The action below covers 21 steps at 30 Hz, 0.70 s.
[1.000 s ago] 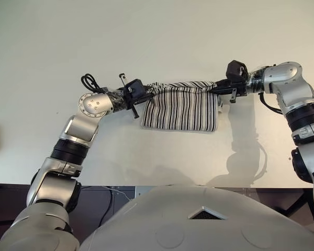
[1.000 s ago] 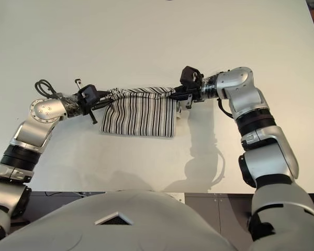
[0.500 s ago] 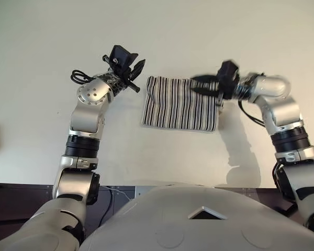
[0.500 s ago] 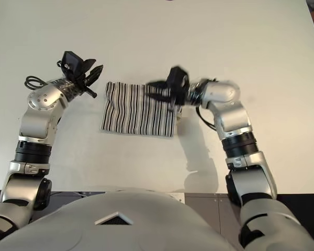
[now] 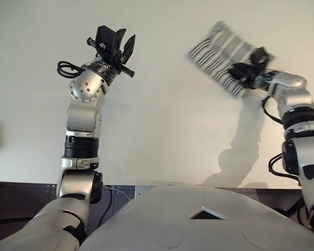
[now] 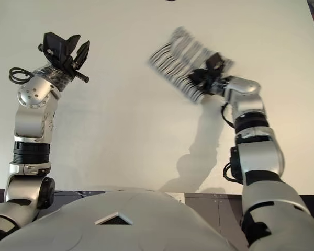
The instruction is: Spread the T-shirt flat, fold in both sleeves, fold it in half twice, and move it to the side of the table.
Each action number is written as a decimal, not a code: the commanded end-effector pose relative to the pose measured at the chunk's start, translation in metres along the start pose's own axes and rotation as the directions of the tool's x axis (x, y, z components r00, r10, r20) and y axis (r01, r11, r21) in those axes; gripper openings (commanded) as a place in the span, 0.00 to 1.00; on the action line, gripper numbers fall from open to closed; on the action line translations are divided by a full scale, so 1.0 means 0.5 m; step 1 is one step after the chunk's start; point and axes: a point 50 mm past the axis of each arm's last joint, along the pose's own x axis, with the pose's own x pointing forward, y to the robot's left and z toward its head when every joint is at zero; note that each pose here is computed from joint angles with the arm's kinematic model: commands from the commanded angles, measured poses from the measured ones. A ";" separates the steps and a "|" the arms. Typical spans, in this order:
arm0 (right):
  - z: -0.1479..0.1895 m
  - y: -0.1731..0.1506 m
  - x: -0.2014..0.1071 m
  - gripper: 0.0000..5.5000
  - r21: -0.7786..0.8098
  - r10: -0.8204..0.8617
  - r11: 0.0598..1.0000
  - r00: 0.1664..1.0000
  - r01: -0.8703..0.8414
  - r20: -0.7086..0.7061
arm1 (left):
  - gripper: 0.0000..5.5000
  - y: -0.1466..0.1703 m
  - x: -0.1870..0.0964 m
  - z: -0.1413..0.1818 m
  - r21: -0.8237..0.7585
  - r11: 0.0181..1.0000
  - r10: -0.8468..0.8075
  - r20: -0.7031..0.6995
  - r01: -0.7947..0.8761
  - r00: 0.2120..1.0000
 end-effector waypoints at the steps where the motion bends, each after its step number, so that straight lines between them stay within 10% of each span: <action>1: -0.181 -0.088 -0.128 0.22 0.019 -0.424 0.890 0.842 0.456 -0.334 | 0.24 -0.013 -0.007 0.003 0.024 1.000 0.013 0.014 -0.013 1.000; 6: -0.085 -0.107 -0.096 0.22 -0.071 -0.542 0.840 0.836 0.538 -0.078 | 0.24 -0.024 -0.008 0.016 0.041 0.999 0.020 0.059 -0.022 0.998; 12: 0.131 -0.025 -0.058 0.22 -0.047 -0.448 0.808 0.665 0.587 0.598 | 0.24 -0.059 -0.081 0.025 -0.032 0.982 0.187 0.153 -0.185 0.970; 16: 0.075 0.198 0.008 0.22 0.106 -0.318 0.942 0.750 0.317 0.580 | 0.24 -0.110 -0.082 -0.036 -0.172 0.934 0.326 0.048 -0.314 0.944; 21: 0.055 0.232 0.037 0.22 0.189 -0.351 0.936 0.804 0.296 0.481 | 0.24 -0.156 -0.017 -0.052 -0.184 0.937 0.313 0.058 -0.298 0.948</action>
